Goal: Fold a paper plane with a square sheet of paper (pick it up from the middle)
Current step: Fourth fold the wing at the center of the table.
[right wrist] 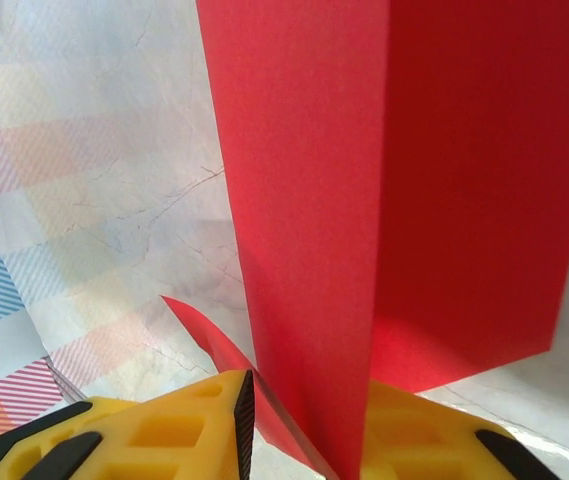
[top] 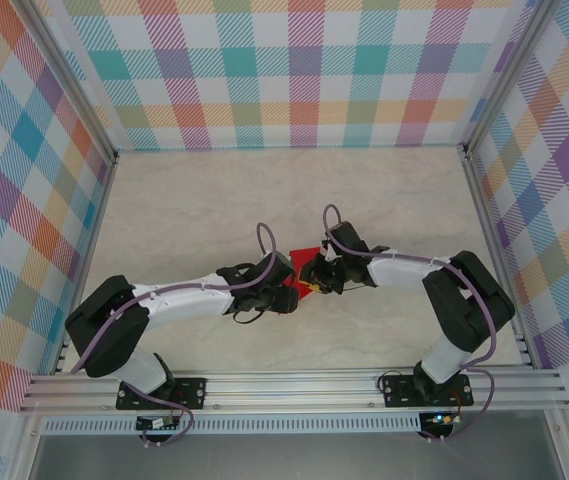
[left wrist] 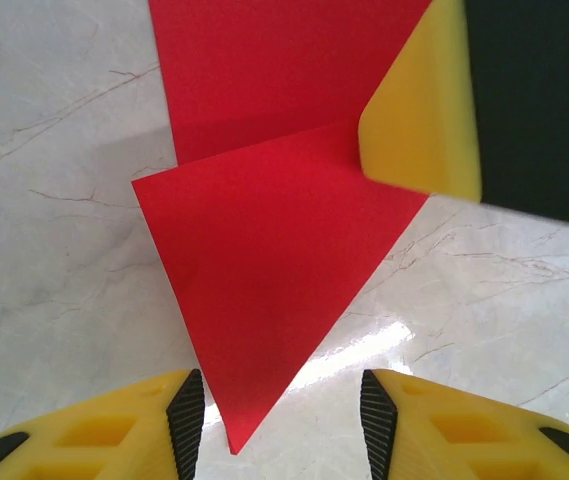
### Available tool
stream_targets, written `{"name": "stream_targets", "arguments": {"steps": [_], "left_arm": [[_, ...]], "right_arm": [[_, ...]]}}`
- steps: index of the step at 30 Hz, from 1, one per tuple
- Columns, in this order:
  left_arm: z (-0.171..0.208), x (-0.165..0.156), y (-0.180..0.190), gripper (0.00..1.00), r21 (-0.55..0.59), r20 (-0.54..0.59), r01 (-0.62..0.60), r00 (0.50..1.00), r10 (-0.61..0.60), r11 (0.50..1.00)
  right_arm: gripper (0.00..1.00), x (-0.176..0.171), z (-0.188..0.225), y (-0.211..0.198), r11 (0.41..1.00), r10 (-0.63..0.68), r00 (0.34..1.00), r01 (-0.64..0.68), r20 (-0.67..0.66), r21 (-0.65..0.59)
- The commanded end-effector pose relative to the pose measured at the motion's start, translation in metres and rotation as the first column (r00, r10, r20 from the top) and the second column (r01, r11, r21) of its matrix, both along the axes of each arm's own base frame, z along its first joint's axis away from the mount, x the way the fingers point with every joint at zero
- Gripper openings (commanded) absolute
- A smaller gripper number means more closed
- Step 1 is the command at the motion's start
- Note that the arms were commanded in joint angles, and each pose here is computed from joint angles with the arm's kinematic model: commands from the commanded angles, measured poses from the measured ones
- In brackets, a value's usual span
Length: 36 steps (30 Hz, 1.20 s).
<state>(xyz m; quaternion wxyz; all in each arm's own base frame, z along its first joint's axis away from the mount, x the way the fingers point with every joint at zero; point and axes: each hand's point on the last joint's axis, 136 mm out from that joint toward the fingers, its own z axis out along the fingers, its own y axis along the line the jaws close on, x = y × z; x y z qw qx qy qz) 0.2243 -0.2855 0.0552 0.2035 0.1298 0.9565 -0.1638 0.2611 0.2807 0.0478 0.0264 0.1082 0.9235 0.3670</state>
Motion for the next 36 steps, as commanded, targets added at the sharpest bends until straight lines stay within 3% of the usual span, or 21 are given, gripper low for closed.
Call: {"name": "stream_targets", "arguments": {"steps": [1,8,15,26,36], "left_arm": [[0.001,0.004,-0.002,0.48,0.058,0.042,-0.004,0.999,0.002,0.998],[-0.010,0.002,-0.010,0.47,0.133,0.064,0.008,0.998,-0.017,0.991],[-0.016,0.006,-0.005,0.47,0.214,0.131,-0.052,0.991,0.024,0.975],[-0.014,0.005,-0.010,0.29,0.204,0.180,-0.095,0.982,0.058,0.974],[-0.024,0.003,-0.012,0.27,0.219,0.171,-0.105,0.983,0.068,0.970]], "right_arm": [[0.26,0.000,0.005,0.003,0.997,0.070,0.998,-0.070,0.003,0.016],[0.21,0.002,0.007,0.003,0.996,0.086,0.996,-0.086,0.002,0.036],[0.18,0.004,0.011,0.003,0.995,0.084,0.996,-0.084,0.002,0.060],[0.18,0.004,0.006,-0.003,0.997,0.073,0.997,-0.072,-0.018,0.039],[0.15,0.006,0.009,-0.002,0.995,0.080,0.997,-0.079,-0.013,0.052]]}}
